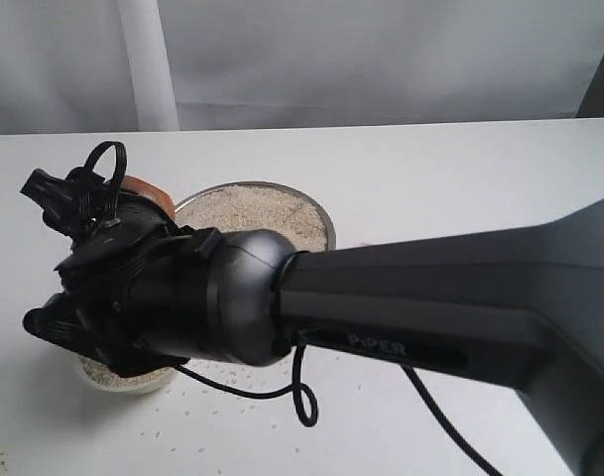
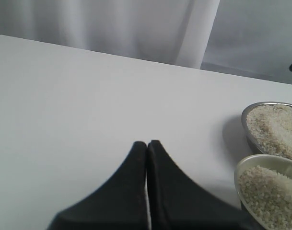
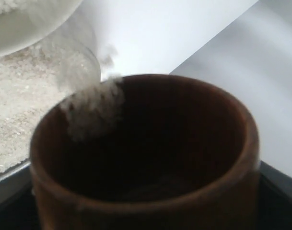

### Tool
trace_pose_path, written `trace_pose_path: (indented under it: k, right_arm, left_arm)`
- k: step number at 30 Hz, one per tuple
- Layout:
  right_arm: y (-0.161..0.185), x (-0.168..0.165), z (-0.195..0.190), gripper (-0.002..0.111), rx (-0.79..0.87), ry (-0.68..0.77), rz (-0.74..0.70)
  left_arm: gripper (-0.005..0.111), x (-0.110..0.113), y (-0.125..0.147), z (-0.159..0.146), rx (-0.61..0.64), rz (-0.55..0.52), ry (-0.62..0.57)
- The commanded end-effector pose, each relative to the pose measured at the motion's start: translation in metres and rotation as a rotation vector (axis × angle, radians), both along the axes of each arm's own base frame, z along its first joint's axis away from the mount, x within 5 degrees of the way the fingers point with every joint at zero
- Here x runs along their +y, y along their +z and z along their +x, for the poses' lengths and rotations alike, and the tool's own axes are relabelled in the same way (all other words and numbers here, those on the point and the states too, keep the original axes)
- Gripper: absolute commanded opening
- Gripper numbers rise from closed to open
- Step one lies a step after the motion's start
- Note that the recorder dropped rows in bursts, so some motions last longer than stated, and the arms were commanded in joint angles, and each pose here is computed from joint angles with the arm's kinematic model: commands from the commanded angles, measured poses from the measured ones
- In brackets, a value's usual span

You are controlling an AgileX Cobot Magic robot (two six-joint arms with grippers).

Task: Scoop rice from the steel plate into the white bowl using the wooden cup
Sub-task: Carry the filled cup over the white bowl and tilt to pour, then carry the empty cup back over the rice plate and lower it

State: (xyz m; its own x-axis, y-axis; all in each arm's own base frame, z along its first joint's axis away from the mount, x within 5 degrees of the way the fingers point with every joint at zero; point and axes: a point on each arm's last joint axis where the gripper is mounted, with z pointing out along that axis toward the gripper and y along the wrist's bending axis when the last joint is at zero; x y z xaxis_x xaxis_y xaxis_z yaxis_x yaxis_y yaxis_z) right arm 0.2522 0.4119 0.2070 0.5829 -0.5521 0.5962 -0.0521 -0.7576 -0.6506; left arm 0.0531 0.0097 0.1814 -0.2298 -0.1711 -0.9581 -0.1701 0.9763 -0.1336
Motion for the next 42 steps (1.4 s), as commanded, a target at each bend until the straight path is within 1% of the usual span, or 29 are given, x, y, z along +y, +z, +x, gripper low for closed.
trace_pose_path:
  k: [1,8,13,15,17,21,26,27,28,29,33,35,37,38,41,42]
  right_arm:
    - [0.006,0.003,-0.007,0.0,-0.062,0.007,-0.027]
    - [0.006,0.004,-0.01,0.0,-0.071,0.01,-0.033]
    - [0.006,0.004,-0.01,0.0,-0.06,-0.002,-0.013]
    - [0.005,0.004,-0.011,0.0,-0.03,-0.022,0.022]
    - [0.003,0.002,-0.008,0.0,0.028,-0.079,0.097]
    - [0.0,-0.008,0.003,0.0,0.154,-0.245,0.281]
    - [-0.004,-0.017,0.013,0.0,0.259,-0.395,0.434]
    - [-0.005,-0.021,0.018,0.0,0.298,-0.46,0.508]
    - [-0.005,-0.023,0.021,0.0,0.313,-0.49,0.539]
    - [-0.006,-0.028,0.026,0.0,0.345,-0.554,0.605]
    - [-0.008,-0.052,0.054,0.0,0.389,-0.728,0.748]
    - [-0.008,-0.069,0.073,0.0,0.386,-0.799,0.782]
    - [-0.004,-0.084,0.09,0.0,0.355,-0.835,0.782]
    - [0.0,-0.092,0.101,0.0,0.326,-0.838,0.752]
    - [0.014,-0.105,0.121,0.0,0.269,-0.79,0.676]
    - [0.02,-0.113,0.13,0.0,0.235,-0.759,0.613]
  left_arm:
    - [0.0,0.0,0.002,0.0,-0.012,0.002,-0.001]
    - [0.0,0.0,0.002,0.0,-0.012,0.002,-0.001]
    - [0.0,0.0,0.002,0.0,-0.012,0.002,-0.001]
    - [0.0,0.0,0.002,0.0,-0.012,0.002,-0.001]
    - [0.0,0.0,0.002,0.0,-0.012,0.002,-0.001]
    - [0.0,0.0,0.002,0.0,-0.012,0.002,-0.001]
    - [0.0,0.0,0.002,0.0,-0.012,0.002,-0.001]
    - [0.0,0.0,0.002,0.0,-0.012,0.002,-0.001]
    - [0.0,0.0,0.002,0.0,-0.012,0.002,-0.001]
    - [0.0,0.0,0.002,0.0,-0.012,0.002,-0.001]
    - [0.0,0.0,0.002,0.0,-0.012,0.002,-0.001]
    - [0.0,0.0,0.002,0.0,-0.012,0.002,-0.001]
    - [0.0,0.0,0.002,0.0,-0.012,0.002,-0.001]
    - [0.0,0.0,0.002,0.0,-0.012,0.002,-0.001]
    - [0.0,0.0,0.002,0.0,-0.012,0.002,-0.001]
    - [0.0,0.0,0.002,0.0,-0.012,0.002,-0.001]
